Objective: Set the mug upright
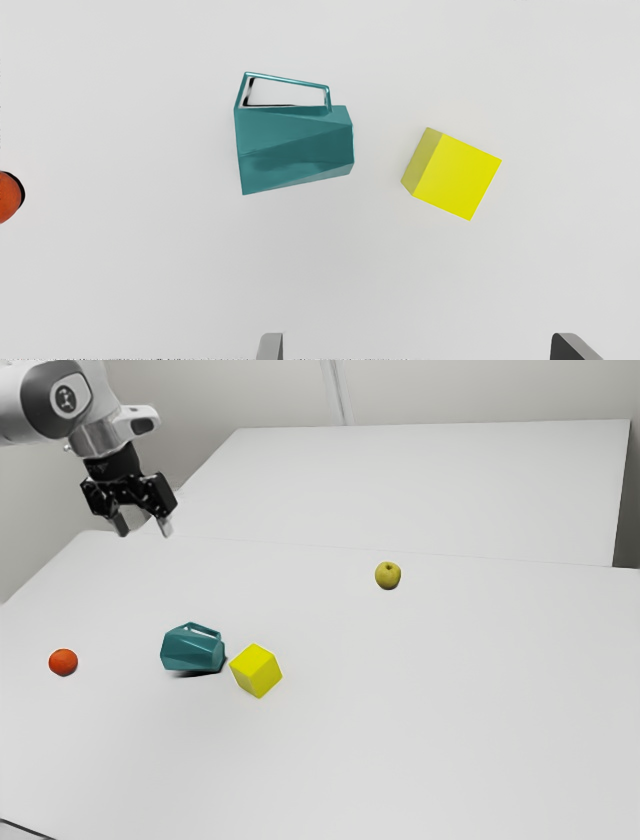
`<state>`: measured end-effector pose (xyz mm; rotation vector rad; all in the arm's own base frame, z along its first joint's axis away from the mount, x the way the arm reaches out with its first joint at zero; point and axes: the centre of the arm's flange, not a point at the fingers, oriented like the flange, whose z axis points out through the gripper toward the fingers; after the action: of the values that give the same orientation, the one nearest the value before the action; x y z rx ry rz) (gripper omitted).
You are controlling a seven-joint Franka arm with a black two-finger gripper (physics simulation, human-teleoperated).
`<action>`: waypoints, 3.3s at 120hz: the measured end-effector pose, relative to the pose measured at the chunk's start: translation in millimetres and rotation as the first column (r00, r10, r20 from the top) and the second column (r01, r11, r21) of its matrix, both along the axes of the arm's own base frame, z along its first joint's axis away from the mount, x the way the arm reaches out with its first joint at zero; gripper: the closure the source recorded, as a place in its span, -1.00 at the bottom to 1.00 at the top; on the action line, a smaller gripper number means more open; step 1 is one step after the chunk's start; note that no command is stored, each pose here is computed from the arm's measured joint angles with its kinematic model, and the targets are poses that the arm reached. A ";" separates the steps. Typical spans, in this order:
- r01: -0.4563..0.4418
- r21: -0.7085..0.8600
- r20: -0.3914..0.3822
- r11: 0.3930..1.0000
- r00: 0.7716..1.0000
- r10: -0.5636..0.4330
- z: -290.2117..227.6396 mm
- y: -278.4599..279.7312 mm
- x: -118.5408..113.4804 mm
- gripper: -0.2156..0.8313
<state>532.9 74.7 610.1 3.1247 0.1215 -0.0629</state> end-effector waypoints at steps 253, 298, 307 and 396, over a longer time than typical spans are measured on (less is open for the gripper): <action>0.206 -0.802 0.289 0.561 0.955 0.062 -330.9 167.6 -17.7 -0.02; 0.249 -0.793 0.327 0.557 0.944 0.044 -326.6 167.6 -17.4 0.80; 0.259 -0.787 0.337 0.560 0.941 0.040 -322.0 167.7 -17.1 0.83; 0.409 -0.506 0.253 0.759 0.912 -0.322 -213.5 111.9 -1.5 0.91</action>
<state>531.4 186.6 396.6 2.5082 -0.4407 0.1174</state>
